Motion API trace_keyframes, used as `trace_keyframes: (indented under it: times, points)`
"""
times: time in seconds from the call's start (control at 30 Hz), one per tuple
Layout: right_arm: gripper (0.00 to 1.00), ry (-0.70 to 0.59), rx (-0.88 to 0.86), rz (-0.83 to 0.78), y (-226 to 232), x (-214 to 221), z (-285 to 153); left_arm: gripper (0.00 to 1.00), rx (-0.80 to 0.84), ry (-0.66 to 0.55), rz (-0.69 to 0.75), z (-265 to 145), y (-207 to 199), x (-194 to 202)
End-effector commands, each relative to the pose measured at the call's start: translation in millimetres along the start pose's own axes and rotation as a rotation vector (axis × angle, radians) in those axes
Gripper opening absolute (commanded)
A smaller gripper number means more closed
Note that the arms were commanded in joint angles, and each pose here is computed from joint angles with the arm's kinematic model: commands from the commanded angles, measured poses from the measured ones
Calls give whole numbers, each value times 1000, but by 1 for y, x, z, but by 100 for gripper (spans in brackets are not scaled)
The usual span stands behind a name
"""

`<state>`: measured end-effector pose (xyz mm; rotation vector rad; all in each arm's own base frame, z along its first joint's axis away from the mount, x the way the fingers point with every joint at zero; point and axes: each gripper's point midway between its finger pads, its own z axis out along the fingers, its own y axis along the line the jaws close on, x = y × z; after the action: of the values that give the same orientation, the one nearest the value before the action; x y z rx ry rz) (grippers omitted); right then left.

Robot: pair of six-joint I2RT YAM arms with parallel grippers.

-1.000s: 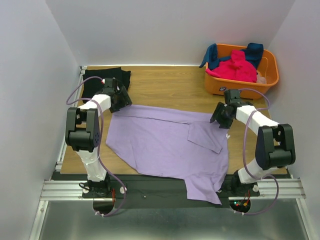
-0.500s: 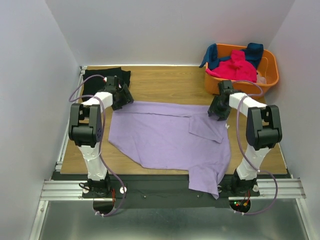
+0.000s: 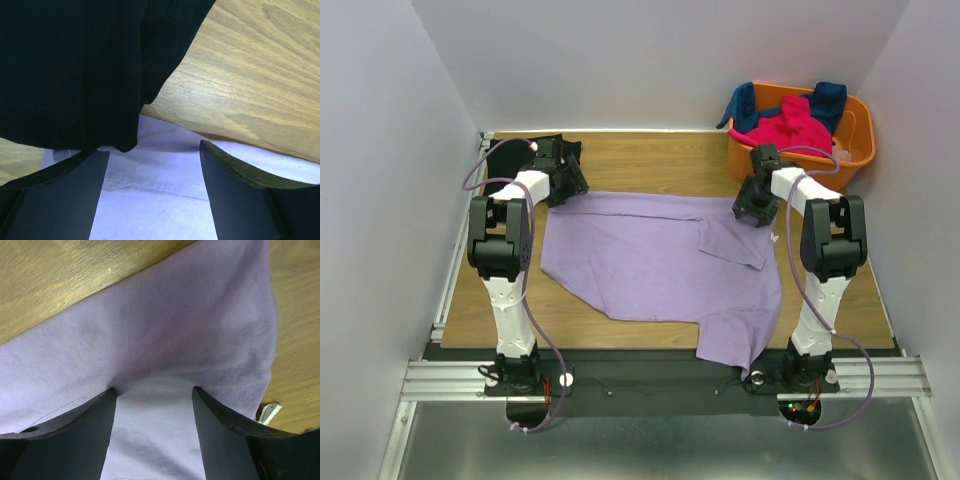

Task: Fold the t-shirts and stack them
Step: Fold the tshirt

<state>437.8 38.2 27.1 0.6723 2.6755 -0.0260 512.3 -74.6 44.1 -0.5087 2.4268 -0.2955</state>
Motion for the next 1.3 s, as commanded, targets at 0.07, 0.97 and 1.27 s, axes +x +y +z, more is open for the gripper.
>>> trace_keyframes:
  times: [0.07, 0.97, 1.27]
  points:
    - [70, -70, -69, -32, 13, -25, 15, 85, 4, -66, 57, -32, -4, -26]
    - [74, -46, -119, 48, -47, 99, -82, 85, -31, -59, 32, -59, 20, 1]
    - [72, -26, -96, 42, -48, 108, -67, 85, -32, -57, 34, -59, 22, 2]
